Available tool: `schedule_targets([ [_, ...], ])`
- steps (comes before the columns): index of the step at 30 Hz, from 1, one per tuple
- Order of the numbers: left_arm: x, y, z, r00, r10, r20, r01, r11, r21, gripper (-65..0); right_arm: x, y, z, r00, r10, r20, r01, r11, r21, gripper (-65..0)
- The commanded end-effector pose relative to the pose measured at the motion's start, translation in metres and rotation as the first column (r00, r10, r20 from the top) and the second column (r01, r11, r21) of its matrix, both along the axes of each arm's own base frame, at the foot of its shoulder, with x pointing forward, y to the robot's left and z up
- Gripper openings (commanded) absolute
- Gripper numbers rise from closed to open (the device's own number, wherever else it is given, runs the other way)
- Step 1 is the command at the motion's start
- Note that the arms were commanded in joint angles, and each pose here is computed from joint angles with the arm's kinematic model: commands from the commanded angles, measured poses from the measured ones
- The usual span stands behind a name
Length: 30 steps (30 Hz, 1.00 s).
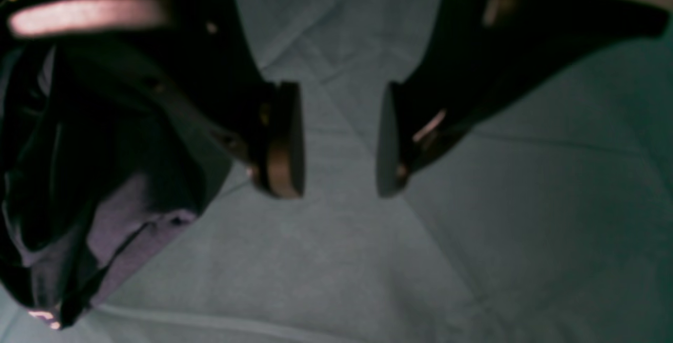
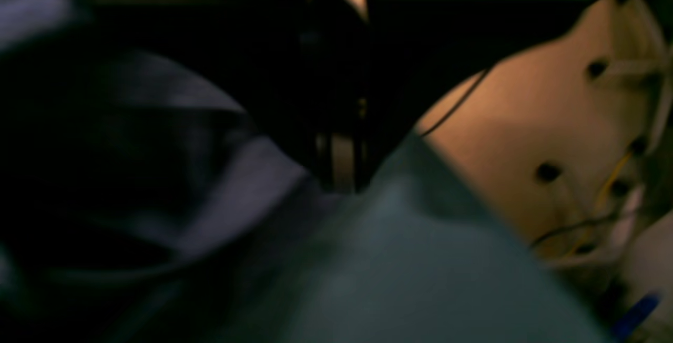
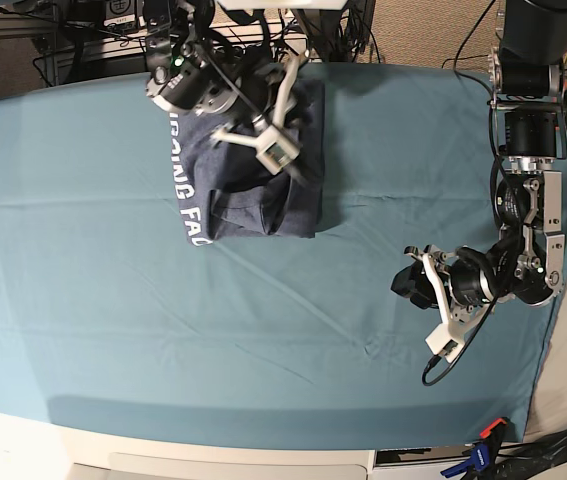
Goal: Fold the T-shirt properly
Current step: 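Lift the grasped edge and flip it over the bundle with the right gripper, then lower the flipped edge onto the bundle and release with the right gripper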
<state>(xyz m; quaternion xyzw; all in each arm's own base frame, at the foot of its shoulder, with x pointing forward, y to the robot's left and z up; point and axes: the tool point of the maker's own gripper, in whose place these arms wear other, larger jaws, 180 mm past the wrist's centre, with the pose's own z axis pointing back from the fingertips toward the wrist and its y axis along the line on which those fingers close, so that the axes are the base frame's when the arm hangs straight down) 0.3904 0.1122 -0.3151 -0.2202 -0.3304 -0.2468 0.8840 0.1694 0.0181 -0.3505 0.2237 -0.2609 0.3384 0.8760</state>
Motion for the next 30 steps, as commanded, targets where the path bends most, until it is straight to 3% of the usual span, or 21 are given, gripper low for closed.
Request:
schedule_targets([
  [1, 0.011, 0.0, 0.02, 0.998, 0.0, 0.062, 0.001, 1.0, -0.019, -41.0, 0.003, 0.008, 0.011, 0.999, 0.015, 0.033, -0.016, 0.999, 0.043, -65.0],
  [7, 0.011, 0.0, 0.02, 0.998, 0.0, 0.062, 0.002, 1.0, -0.019, -41.0, -0.007, 0.024, 0.02, 0.997, 0.079, 0.023, -0.081, 0.988, 0.129, -65.0],
  [11, 0.011, 0.0, 0.02, 0.998, 0.0, 0.062, 0.002, 1.0, -0.019, -41.0, -0.029, 0.041, 0.033, 0.973, 0.229, 0.022, -0.228, 0.946, 0.229, -65.0],
  [13, 0.011, 0.0, 0.02, 0.998, 0.0, 0.062, 0.002, 1.0, -0.019, -41.0, -0.033, 0.048, 0.042, 0.97, 0.243, 0.024, -0.239, 0.925, 0.295, -65.0],
  [15, 0.011, 0.0, 0.02, 0.998, 0.0, 0.062, 0.002, 1.0, -0.019, -41.0, -0.031, 0.047, 0.042, 0.971, 0.239, 0.027, -0.237, 0.928, 0.287, -65.0],
  [17, 0.011, 0.0, 0.02, 0.998, 0.0, 0.061, 0.001, 1.0, -0.019, -41.0, -0.021, 0.04, 0.037, 0.975, 0.215, 0.053, -0.222, 0.948, 0.228, -65.0],
  [21, 0.011, 0.0, 0.02, 0.998, 0.0, 0.061, 0.001, 1.0, -0.019, -41.0, 0.023, 0.022, 0.036, 0.988, 0.033, 0.15, -0.054, 0.989, 0.14, -65.0],
  [24, 0.011, 0.0, 0.02, 0.998, 0.0, 0.061, 0.001, 1.0, -0.019, -41.0, 0.061, -0.002, 0.044, 0.958, -0.139, 0.251, 0.124, 0.99, 0.072, -65.0],
  [27, 0.011, 0.0, 0.02, 0.998, 0.0, 0.061, 0.001, 1.0, -0.019, -41.0, 0.089, -0.031, 0.057, 0.894, -0.284, 0.347, 0.297, 0.955, 0.018, -65.0],
  [30, 0.011, 0.0, 0.02, 0.998, 0.0, 0.061, 0.001, 1.0, -0.018, -41.0, 0.104, -0.062, 0.06, 0.825, -0.39, 0.41, 0.447, 0.893, -0.05, -65.0],
])
